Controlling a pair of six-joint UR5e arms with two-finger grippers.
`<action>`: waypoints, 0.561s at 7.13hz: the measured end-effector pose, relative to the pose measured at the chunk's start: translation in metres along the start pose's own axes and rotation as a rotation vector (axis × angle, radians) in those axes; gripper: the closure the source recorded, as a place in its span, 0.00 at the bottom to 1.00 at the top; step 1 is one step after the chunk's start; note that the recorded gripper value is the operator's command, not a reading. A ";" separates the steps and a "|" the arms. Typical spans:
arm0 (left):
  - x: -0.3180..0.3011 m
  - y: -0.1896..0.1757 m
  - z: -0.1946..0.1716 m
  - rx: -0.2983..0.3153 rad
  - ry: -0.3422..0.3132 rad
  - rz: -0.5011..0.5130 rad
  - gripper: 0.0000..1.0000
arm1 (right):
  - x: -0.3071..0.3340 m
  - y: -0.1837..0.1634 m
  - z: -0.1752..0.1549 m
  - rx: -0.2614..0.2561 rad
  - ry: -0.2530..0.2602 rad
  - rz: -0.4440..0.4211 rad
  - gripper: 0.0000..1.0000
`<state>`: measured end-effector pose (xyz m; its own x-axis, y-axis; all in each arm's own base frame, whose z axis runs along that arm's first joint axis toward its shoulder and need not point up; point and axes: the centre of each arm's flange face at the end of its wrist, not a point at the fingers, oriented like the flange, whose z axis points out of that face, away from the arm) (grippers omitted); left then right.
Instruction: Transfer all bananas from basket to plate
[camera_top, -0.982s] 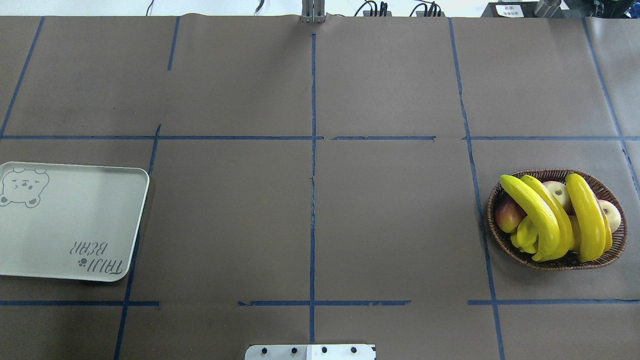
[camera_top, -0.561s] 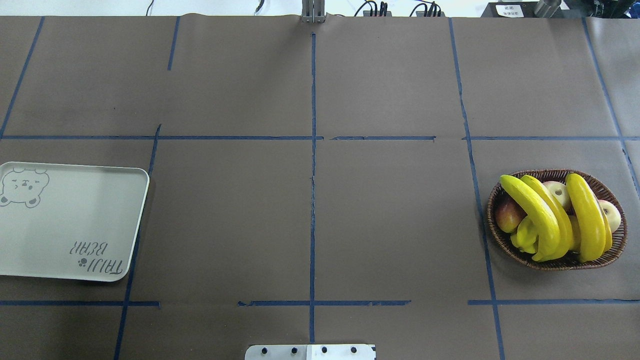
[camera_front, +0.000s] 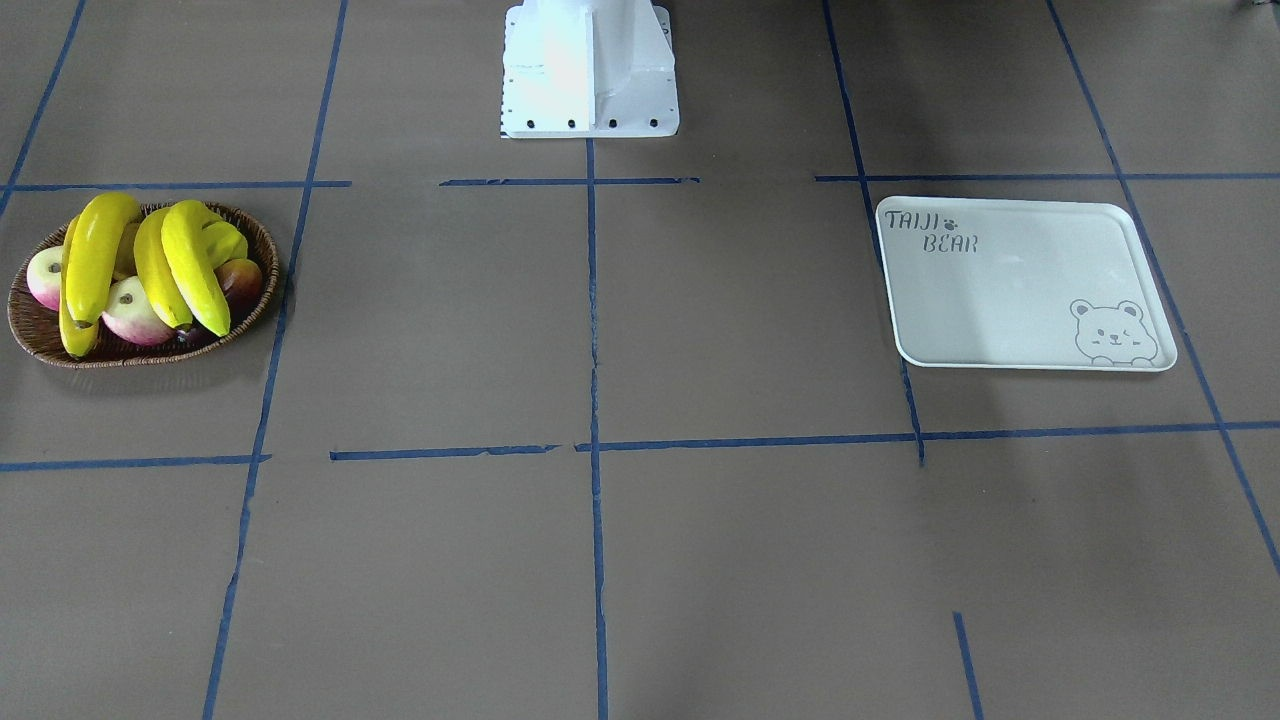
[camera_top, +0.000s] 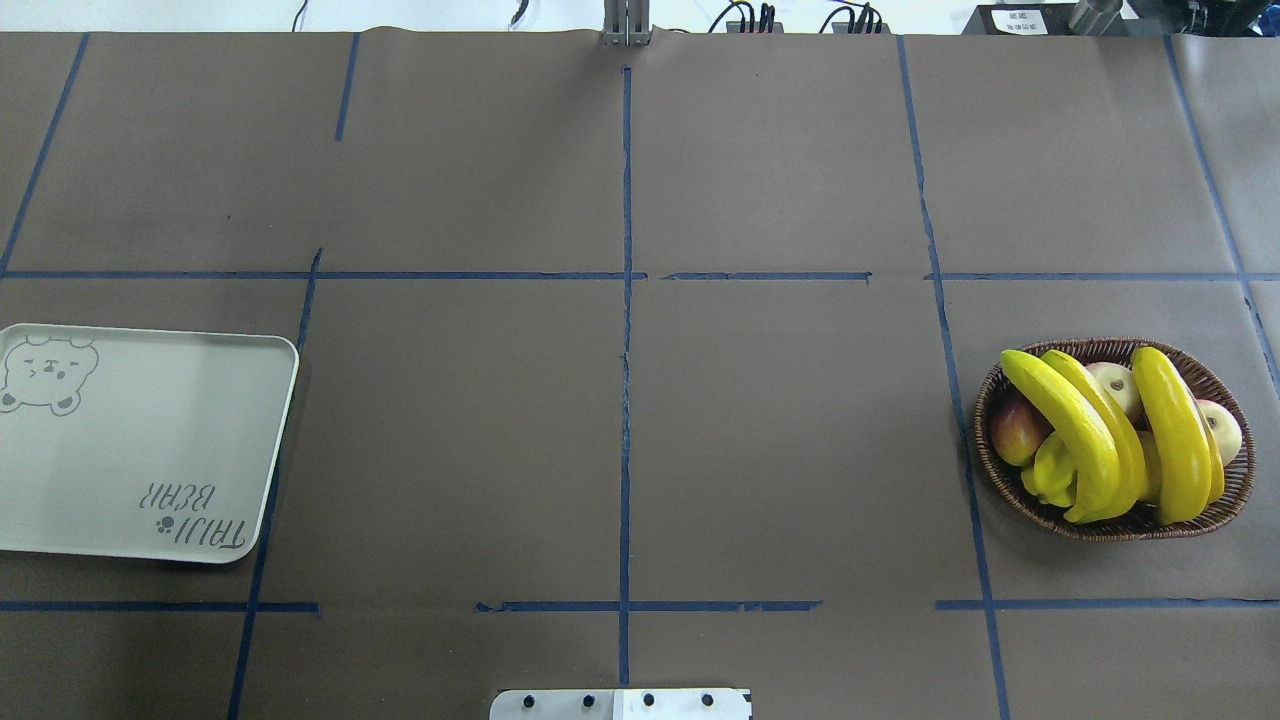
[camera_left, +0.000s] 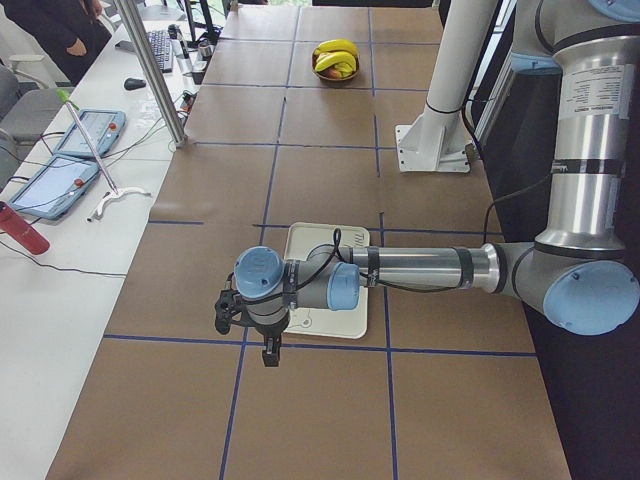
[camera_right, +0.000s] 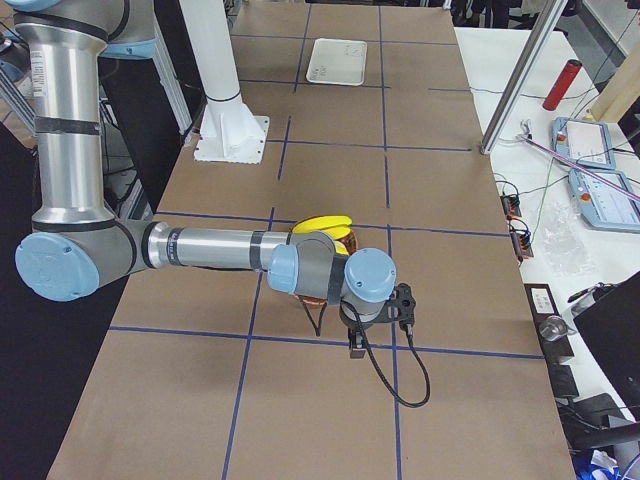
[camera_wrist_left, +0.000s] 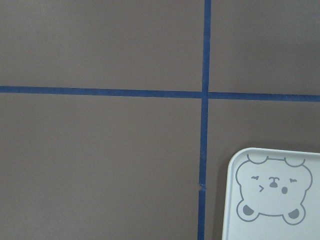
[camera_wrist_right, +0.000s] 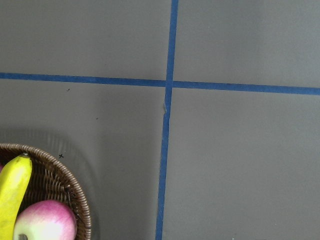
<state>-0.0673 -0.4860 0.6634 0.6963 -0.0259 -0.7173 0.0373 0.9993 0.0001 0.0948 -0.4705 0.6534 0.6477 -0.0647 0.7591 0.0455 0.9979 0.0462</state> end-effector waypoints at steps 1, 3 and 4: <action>0.000 0.000 0.000 0.000 0.000 0.000 0.00 | -0.007 -0.003 -0.005 0.009 0.001 -0.009 0.00; 0.002 0.000 -0.002 0.004 0.001 0.003 0.00 | -0.052 -0.021 -0.022 0.041 0.015 -0.065 0.00; 0.003 0.000 -0.003 0.006 0.001 0.005 0.00 | -0.088 -0.032 -0.026 0.047 0.031 -0.117 0.00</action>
<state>-0.0675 -0.4860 0.6590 0.6957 -0.0213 -0.7180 0.0381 0.9992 0.0073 0.0564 -0.4973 0.5681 0.6636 -0.1800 0.7261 0.0868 0.9826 0.1643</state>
